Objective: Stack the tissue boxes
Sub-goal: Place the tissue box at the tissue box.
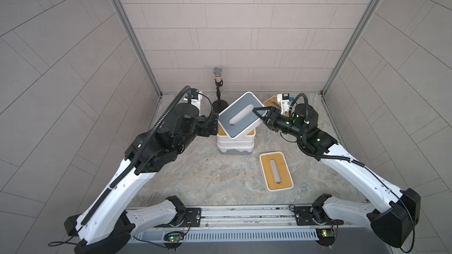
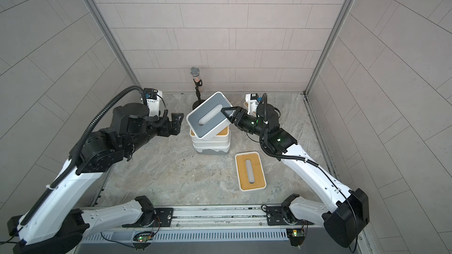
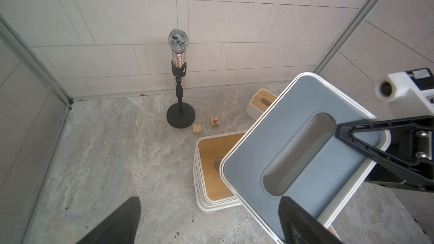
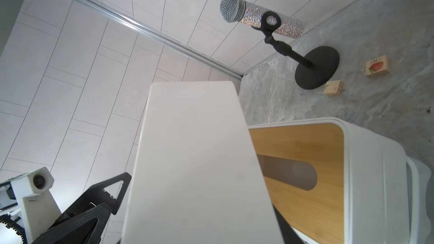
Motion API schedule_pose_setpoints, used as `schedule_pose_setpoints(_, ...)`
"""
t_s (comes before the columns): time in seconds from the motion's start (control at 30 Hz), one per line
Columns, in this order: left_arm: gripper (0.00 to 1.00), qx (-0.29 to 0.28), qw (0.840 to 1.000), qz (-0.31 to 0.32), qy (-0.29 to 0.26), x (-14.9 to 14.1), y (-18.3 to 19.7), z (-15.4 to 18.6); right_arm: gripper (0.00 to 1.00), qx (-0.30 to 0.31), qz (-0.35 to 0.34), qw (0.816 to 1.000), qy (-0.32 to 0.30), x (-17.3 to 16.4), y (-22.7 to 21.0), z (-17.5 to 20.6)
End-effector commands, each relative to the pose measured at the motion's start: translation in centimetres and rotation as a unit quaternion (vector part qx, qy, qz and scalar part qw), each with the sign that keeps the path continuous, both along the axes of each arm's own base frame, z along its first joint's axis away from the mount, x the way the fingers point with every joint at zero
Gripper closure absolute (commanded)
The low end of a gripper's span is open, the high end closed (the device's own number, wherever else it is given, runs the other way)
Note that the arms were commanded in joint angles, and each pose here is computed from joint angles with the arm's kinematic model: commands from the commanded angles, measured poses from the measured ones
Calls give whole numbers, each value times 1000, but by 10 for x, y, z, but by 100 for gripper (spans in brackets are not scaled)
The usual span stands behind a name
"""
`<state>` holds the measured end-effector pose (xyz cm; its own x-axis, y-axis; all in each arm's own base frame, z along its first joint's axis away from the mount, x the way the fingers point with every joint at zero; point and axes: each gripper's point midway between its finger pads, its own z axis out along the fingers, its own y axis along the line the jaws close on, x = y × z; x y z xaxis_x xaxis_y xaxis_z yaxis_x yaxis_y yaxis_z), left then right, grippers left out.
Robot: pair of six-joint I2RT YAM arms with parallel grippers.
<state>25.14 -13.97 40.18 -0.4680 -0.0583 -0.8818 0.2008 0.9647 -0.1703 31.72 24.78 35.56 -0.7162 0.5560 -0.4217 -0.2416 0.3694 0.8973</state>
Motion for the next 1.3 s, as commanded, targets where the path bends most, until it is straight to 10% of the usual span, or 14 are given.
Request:
schedule_pose_setpoints(0.0,2,-68,997,28,11,1,0,-6,63,42,-31,998,-37,10,-3,25)
schedule_pose_setpoints(0.8,1,-175,973,32,147,35,-56,-114,61,14,-74,997,-17,43,5,-28)
schedule_pose_setpoints(1.27,2,-200,961,3,191,49,-80,-141,43,-43,-72,996,7,39,-1,-59)
